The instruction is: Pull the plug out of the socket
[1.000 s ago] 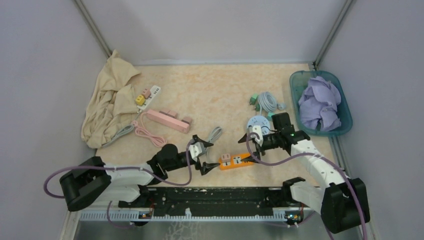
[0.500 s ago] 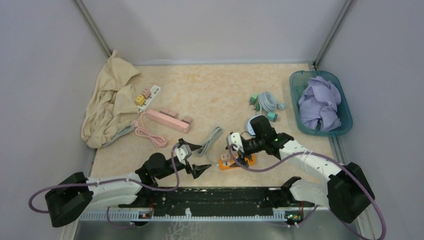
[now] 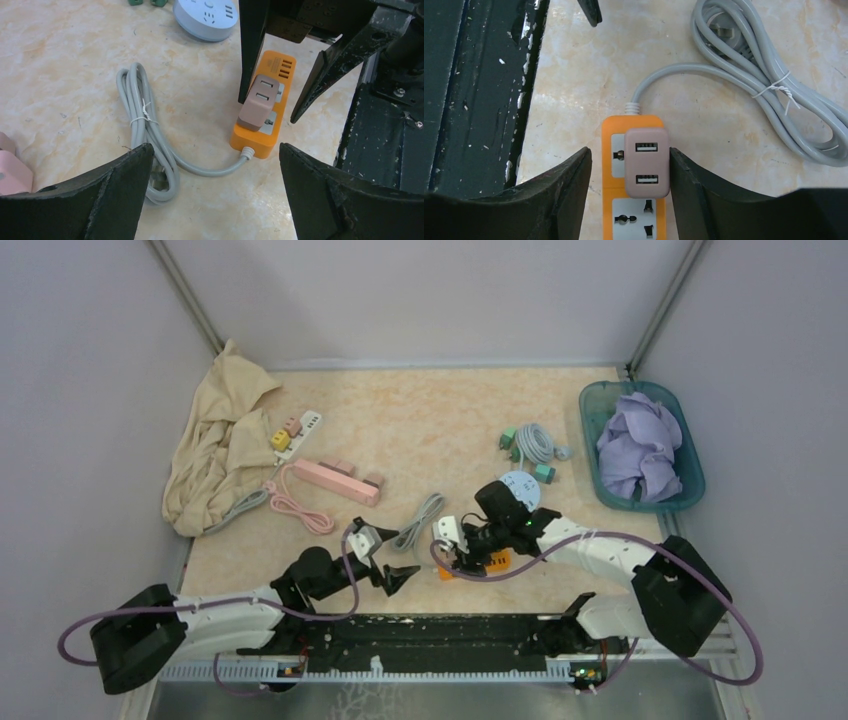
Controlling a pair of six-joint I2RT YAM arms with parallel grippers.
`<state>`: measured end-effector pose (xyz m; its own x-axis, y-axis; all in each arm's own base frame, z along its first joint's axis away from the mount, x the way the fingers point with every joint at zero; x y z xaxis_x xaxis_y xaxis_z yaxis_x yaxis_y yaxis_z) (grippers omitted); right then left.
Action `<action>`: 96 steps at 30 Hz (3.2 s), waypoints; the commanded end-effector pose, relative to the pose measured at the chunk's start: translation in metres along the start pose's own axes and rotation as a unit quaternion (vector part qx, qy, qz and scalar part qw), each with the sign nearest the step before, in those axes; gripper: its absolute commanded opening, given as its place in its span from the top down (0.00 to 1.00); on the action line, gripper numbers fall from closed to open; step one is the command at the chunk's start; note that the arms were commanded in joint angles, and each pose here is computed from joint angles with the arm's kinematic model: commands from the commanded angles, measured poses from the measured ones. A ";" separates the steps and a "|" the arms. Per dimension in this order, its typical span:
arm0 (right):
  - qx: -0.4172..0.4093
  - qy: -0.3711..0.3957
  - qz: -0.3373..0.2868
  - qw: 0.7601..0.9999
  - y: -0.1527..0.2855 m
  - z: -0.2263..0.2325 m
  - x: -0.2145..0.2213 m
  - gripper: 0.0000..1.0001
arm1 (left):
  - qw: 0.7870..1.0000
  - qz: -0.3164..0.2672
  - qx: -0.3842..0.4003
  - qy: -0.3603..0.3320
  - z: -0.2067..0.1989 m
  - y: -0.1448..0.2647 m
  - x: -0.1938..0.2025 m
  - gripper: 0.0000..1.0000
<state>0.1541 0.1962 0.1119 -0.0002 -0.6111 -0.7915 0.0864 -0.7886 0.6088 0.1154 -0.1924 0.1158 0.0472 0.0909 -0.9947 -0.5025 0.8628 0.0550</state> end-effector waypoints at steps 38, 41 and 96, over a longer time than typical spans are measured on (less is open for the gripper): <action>0.015 0.040 -0.006 0.999 0.002 -0.010 -0.025 0.99 | 0.983 -0.052 0.131 -0.114 -0.033 -0.074 0.040 0.21; 0.016 0.039 -0.006 0.999 0.002 -0.011 -0.024 0.99 | 0.984 -0.050 0.130 -0.113 -0.034 -0.076 0.041 0.21; -0.021 0.059 -0.077 0.995 0.029 -0.003 -0.019 1.00 | 0.988 0.017 0.148 -0.039 -0.038 -0.085 0.067 1.00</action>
<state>0.1634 0.1783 0.1316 0.0149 -0.5551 -0.8316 0.0661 -0.8293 0.5548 0.1268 -0.2811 0.0359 0.1202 0.1904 -0.9743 -0.2286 0.9604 0.1594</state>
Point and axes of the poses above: each gripper's point midway between its finger pads, its own y axis back along the fingers, its own z axis along the line the jaws close on, x = y × z, the point moved 8 cm from there along y, back along the fingers, and after that the axes turned 9 degrees about -y, right-handed, at the moved point
